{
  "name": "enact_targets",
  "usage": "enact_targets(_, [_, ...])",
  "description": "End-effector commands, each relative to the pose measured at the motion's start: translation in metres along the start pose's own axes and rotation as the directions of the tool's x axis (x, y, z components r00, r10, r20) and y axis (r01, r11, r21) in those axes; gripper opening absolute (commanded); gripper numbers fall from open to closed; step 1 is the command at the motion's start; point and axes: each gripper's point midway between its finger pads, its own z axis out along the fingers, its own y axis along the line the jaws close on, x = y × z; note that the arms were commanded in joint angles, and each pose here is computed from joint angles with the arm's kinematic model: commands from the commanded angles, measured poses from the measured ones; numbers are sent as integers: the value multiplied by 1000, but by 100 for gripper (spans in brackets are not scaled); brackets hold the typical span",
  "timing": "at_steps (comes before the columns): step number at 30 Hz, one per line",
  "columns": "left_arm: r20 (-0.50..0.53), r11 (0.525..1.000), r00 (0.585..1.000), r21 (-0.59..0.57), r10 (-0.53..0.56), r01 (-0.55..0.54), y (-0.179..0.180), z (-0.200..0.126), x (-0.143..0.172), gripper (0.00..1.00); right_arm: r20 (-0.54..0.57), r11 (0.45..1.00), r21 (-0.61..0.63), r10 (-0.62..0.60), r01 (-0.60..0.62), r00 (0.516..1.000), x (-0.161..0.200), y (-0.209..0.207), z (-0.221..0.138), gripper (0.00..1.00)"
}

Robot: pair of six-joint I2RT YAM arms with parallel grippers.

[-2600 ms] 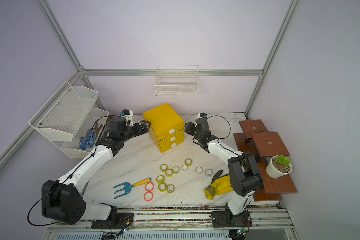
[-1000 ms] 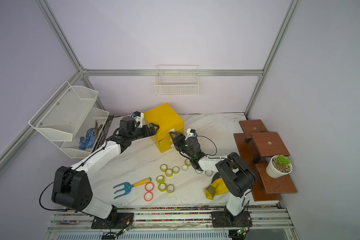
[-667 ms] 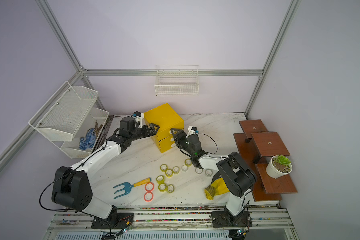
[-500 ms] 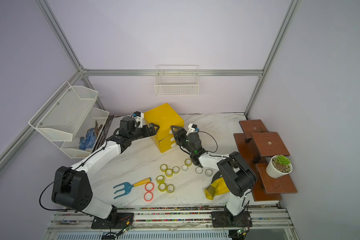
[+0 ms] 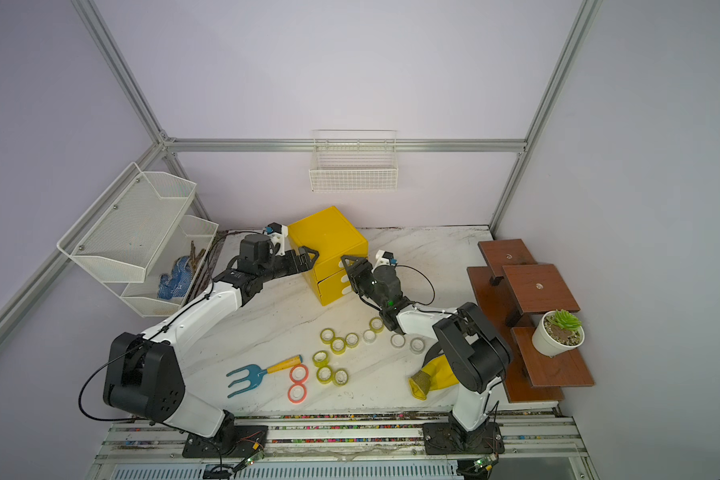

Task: Place the transparent tape into the drawer according to color
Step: Open the drawer in the storage box.

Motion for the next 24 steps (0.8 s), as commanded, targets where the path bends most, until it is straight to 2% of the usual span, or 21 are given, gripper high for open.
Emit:
enact_targets(1, [27,999,999,38,26,-27,-9,-3,-6,99,4,1000,5,-12,12,1000,-5,0,7,60])
enact_targets(6, [23,999,999,37,23,-24,-9,-1,-5,99,8,1000,17,-12,12,1000,-8,-7,11,60])
enact_targets(16, [13,999,1000,43,19,-19,-8,2,-2,98,2,999,-25,-39,39,999,-11,5,17,54])
enact_targets(24, [10,999,1000,46,17,-17,-8,3,-2,98,-4,998,-36,-44,44,999,-11,3,18,41])
